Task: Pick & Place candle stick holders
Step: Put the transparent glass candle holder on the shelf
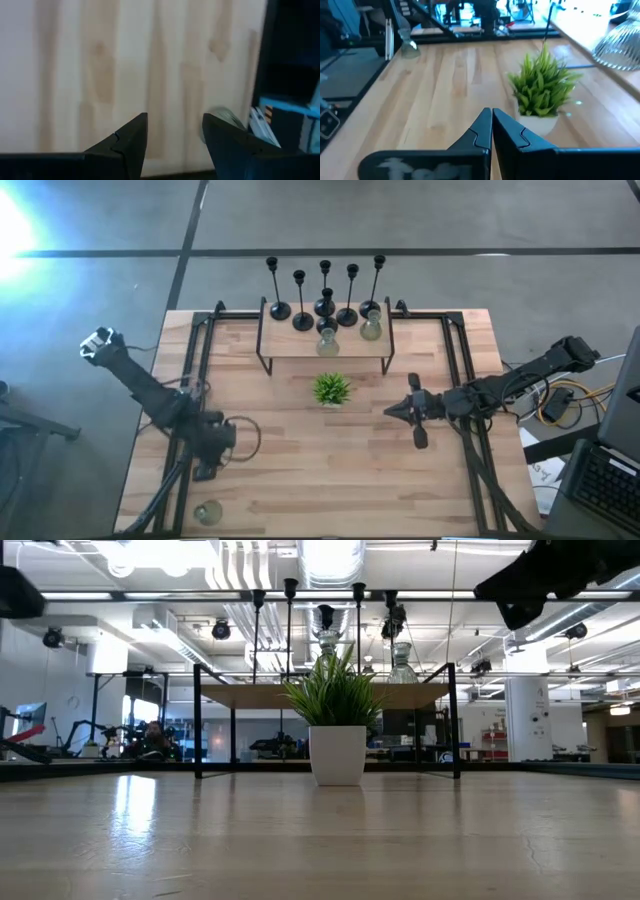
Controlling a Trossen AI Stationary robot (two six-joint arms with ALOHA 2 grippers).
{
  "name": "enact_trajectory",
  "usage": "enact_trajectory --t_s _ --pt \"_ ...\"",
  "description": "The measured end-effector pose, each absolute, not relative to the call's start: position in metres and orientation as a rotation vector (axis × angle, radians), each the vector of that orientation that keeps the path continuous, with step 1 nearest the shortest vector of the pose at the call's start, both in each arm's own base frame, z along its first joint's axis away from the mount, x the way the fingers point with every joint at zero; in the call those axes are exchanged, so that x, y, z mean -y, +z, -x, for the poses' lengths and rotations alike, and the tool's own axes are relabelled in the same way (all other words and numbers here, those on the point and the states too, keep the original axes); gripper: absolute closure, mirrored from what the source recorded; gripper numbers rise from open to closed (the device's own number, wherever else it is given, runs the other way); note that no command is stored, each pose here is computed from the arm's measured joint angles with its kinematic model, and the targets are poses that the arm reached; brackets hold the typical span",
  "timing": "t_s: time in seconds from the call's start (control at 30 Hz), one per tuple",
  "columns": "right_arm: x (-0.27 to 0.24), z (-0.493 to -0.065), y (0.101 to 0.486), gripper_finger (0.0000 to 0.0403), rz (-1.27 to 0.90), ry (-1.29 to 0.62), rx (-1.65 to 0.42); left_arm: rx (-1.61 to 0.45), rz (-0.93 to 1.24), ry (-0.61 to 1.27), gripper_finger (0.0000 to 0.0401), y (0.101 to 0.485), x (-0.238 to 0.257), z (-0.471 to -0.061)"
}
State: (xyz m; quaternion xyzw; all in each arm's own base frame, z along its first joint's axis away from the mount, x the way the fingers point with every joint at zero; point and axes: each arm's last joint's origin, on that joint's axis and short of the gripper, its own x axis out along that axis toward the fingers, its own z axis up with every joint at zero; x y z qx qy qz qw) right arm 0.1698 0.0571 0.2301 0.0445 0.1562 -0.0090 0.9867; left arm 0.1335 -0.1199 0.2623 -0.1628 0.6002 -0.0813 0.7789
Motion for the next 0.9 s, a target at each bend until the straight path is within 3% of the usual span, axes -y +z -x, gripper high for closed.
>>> enact_trajectory --t_s 0.43,0.7,0.9 --pt "-0.052 -0.162 0.246 0.0394 -0.062 -0.013 -0.241 -1.375 0.480 -0.265 0.0244 0.254 0.180 -0.104" --pt "-0.052 -0.162 0.246 0.0394 -0.068 -0.018 -0.239 -1.368 0.616 -0.294 0.0249 0.257 0.191 -0.107" --pt "-0.051 -0.162 0.246 0.0394 -0.062 -0.044 -0.235 -1.390 0.602 -0.283 0.0250 0.251 0.197 -0.106"
